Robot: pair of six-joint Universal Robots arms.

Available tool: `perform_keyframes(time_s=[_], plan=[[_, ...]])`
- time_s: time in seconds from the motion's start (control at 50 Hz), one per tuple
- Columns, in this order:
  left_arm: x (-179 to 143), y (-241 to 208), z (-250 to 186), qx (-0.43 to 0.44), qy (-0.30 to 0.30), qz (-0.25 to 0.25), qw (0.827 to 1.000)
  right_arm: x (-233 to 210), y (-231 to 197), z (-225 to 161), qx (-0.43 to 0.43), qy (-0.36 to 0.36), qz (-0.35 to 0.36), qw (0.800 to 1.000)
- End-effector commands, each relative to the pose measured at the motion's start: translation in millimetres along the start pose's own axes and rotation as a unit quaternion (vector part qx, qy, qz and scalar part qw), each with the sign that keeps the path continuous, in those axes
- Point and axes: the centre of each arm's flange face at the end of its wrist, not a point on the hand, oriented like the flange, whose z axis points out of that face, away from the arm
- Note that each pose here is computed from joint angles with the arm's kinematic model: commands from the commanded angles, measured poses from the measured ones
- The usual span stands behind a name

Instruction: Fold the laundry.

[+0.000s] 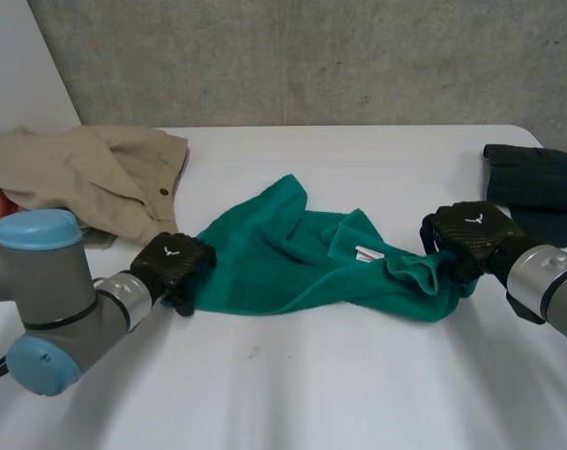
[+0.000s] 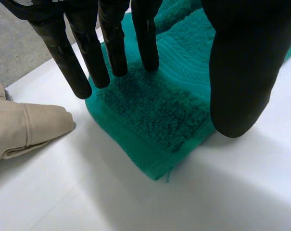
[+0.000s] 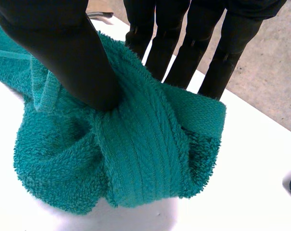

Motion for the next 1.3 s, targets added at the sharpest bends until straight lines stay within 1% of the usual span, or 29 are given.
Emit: perform_keyframes(time_s=[0.02,0.1,0.26,0.58,0.64,0.76,0.8,0.86,0.94,1.04,1.3], plan=[[1.2,4.0,10.7,0.003,0.003,0.007,1.0,-1.1,3.5,2.7,-0.002,-0.004,0.001,1.0],[1.0,1.8,18.2,0.021,-0.004,0.022,1.0,-2.5,6.1,3.6,-0.004,-0.006,0.001,1.0],[-2.5,-6.1,32.4,0.052,-0.014,0.035,0.998,-3.3,8.1,4.1,-0.003,-0.006,0.001,1.0],[-3.6,-13.4,58.9,0.073,-0.014,0.045,0.996,-3.1,8.9,4.6,-0.002,-0.007,0.002,1.0],[-5.4,-18.1,59.5,0.078,-0.018,0.047,0.996,-2.3,8.6,4.8,-0.001,-0.006,0.002,1.0],[-14.6,-41.3,51.0,0.1,-0.042,0.046,0.993,-0.9,8.0,5.1,0.0,-0.004,0.0,1.0],[-19.1,-49.5,47.0,0.109,-0.053,0.041,0.992,0.1,6.6,4.9,0.002,-0.003,-0.001,1.0],[-20.4,-53.2,44.2,0.115,-0.054,0.033,0.991,1.3,4.9,4.7,0.003,-0.001,0.0,1.0],[-16.4,-47.9,46.5,0.112,-0.039,0.027,0.993,0.3,3.6,3.8,0.004,-0.002,0.0,1.0],[-8.8,-31.3,47.4,0.083,-0.021,0.023,0.996,-2.0,5.3,4.1,0.002,-0.006,-0.001,1.0],[-9.4,-23.2,40.7,0.062,-0.018,0.032,0.997,-2.9,5.5,3.6,0.001,-0.007,0.001,1.0]])
